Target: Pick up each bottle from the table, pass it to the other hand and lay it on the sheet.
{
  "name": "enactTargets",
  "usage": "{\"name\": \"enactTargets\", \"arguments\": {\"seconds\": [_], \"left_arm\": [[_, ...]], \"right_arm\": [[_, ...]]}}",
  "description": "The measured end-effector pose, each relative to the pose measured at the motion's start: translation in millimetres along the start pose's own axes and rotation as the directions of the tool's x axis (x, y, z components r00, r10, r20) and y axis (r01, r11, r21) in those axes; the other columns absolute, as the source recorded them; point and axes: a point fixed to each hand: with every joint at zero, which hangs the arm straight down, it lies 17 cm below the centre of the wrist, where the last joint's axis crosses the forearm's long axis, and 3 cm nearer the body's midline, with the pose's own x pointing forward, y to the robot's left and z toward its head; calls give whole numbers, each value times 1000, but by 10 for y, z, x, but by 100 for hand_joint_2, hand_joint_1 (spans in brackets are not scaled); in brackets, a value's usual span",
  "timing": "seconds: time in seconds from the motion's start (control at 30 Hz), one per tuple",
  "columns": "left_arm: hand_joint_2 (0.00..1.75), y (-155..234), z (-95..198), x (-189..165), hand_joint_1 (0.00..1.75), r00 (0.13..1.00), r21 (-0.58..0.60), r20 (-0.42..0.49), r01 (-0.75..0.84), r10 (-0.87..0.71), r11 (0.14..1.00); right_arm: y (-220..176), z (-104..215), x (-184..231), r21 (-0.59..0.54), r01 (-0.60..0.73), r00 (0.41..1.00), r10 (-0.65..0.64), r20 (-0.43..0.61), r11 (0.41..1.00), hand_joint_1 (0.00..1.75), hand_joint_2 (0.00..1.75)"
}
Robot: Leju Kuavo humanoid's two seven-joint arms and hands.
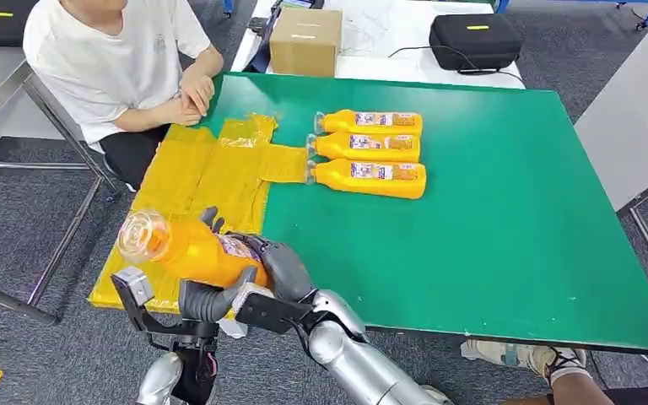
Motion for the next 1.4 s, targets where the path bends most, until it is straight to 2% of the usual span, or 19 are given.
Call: {"name": "enactTargets", "arguments": {"seconds": [0.03, 0.07, 0.1, 0.17, 0.2, 0.6, 0.73, 0.93, 1.0, 1.1, 1.2, 1.4], "left_arm": [[175, 13, -10, -8, 175, 1000, 0, -6, -12, 12, 1000], [175, 28, -14, -20, 175, 1000, 0, -13, -25, 25, 1000], [175, 26, -18, -27, 175, 999, -3, -18, -44, 44, 999], [175, 51, -46, -31, 175, 997, -4, -26, -69, 69, 998], [175, 67, -61, -29, 175, 997, -3, -27, -75, 75, 997], [175, 84, -89, 1, 175, 989, -30, -39, -147, 146, 989], [175, 11, -89, 100, 175, 994, -67, 5, -111, 111, 992], [175, 91, -204, 209, 175, 973, 5, 94, 212, -212, 977], [175, 165, -279, 313, 175, 908, 71, 146, 386, -392, 920], [175, 346, -398, 464, 175, 751, 157, 193, 611, -631, 776], [175, 416, -508, 495, 175, 657, 156, 210, 709, -724, 688], [175, 516, -614, 501, 175, 594, 158, 205, 764, -778, 626]], "right_arm": [[14, -3, 9, 8, -2, 1000, 2, 6, 1000, 152, 175], [22, -10, 21, 14, -6, 1000, 6, 12, 1000, 65, 175], [25, -18, 30, 20, -11, 1000, 11, 17, 1000, 0, 175], [58, -9, 36, 26, -8, 1000, 8, 21, 1000, 0, 175], [78, 2, 38, 25, -5, 1000, 4, 21, 1000, 0, 0], [72, 71, 21, -47, 33, 999, -33, 7, 998, 0, 0], [10, 70, 93, -90, 55, 998, -52, 34, 994, 0, 0], [-119, 89, 202, -155, 61, 997, -52, 65, 986, 0, 0], [-128, 93, 249, -162, 66, 996, -54, 76, 985, 0, 0], [-144, 73, 351, -166, 80, 993, -64, 101, 983, 0, 0], [-154, 61, 382, -172, 90, 992, -72, 105, 981, 0, 0], [-154, 63, 385, -171, 105, 990, -88, 107, 980, 0, 0]]}}
